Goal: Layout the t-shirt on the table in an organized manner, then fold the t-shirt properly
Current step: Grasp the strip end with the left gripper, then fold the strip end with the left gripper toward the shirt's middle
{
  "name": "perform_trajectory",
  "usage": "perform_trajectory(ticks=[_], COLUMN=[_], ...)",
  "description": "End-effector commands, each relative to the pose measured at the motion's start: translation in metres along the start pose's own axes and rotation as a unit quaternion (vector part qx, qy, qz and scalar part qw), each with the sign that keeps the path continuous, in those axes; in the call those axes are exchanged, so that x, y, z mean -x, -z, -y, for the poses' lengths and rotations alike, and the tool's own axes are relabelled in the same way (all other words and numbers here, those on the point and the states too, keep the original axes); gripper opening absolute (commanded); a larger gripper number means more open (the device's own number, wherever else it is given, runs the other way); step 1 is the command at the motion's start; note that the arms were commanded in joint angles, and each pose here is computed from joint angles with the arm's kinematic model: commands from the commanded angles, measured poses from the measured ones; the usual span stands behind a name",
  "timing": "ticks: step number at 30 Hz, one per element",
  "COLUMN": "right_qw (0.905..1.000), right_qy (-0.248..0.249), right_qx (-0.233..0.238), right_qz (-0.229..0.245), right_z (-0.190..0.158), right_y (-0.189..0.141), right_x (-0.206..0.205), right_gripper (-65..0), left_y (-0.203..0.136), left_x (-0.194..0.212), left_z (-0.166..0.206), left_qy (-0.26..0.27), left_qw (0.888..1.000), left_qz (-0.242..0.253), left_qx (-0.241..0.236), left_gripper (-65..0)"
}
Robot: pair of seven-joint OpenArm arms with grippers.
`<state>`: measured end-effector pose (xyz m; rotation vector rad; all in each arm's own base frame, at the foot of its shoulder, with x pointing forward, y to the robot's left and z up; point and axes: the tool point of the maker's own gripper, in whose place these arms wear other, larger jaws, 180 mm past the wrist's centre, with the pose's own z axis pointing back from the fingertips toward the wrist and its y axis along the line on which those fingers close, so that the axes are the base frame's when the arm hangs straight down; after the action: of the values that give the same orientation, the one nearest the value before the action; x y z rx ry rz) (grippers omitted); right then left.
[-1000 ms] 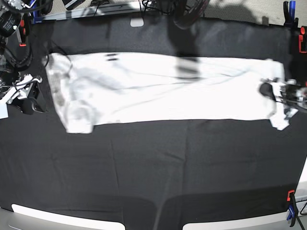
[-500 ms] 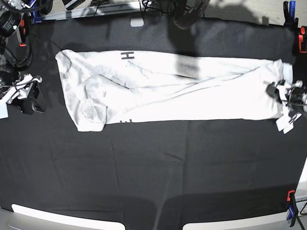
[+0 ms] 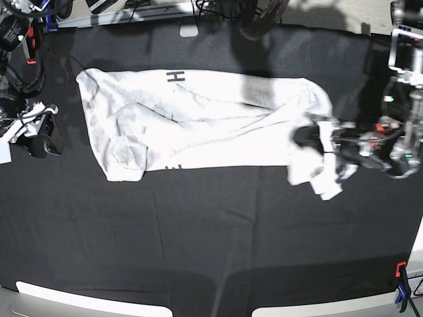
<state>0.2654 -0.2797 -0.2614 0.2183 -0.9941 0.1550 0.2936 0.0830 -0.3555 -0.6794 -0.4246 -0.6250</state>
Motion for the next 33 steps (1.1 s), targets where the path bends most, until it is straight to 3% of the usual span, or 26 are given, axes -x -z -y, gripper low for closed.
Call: perform_trajectory(ticks=[1,7,14,16,18,20,23,29,33], right_qw=[0.9995,0.9995,0.9996,0.9996,0.9995,0.9995,0.9996,0.9996,0.9996], right_qy=[-0.017,-0.017,-0.017,-0.017,-0.017,-0.017,-0.017,-0.017,-0.017], right_qx=[-0.005,-0.005,-0.005,-0.005,-0.005,-0.005,-0.005,-0.005,-0.005], right_qz=[0.025,0.025,0.024,0.024,0.025,0.025,0.024,0.024,0.024], right_z=[-0.001,-0.001,-0.001,-0.001,-0.001,-0.001,-0.001,-0.001,-0.001], right_y=[-0.004,-0.004,-0.004,-0.004,-0.004,-0.004,-0.004,-0.004,-0.004], right_x=[-0.016,-0.016,-0.016,-0.016,-0.016,-0.016,-0.016,-0.016,-0.016], right_gripper=[-36.6,-36.6,-36.6,-36.6,-36.6,-36.6,-36.6,-36.6,-36.6], left_y=[-0.004,0.021,0.022,0.021,0.017,0.011,0.000,-0.008,-0.012], left_x=[-0.019,-0.032,-0.033,-0.039,-0.050,-0.059,-0.072,-0.076,-0.070], left_z=[0.003,0.022,0.024,0.033,0.052,0.075,0.104,0.096,0.065], left_qy=[0.014,0.009,0.009,0.003,-0.010,-0.018,0.001,0.022,0.045], left_qw=[1.000,0.999,0.999,0.998,0.992,0.981,0.960,0.963,0.981], left_qz=[0.025,0.037,0.039,0.054,0.086,0.107,0.145,0.146,0.111], left_qx=[0.000,0.015,0.018,0.043,0.097,0.163,0.239,0.226,0.154], left_gripper=[-65.0,-65.0,-64.1,-46.3,-33.1,-28.5,-28.2,-28.2,-28.3])
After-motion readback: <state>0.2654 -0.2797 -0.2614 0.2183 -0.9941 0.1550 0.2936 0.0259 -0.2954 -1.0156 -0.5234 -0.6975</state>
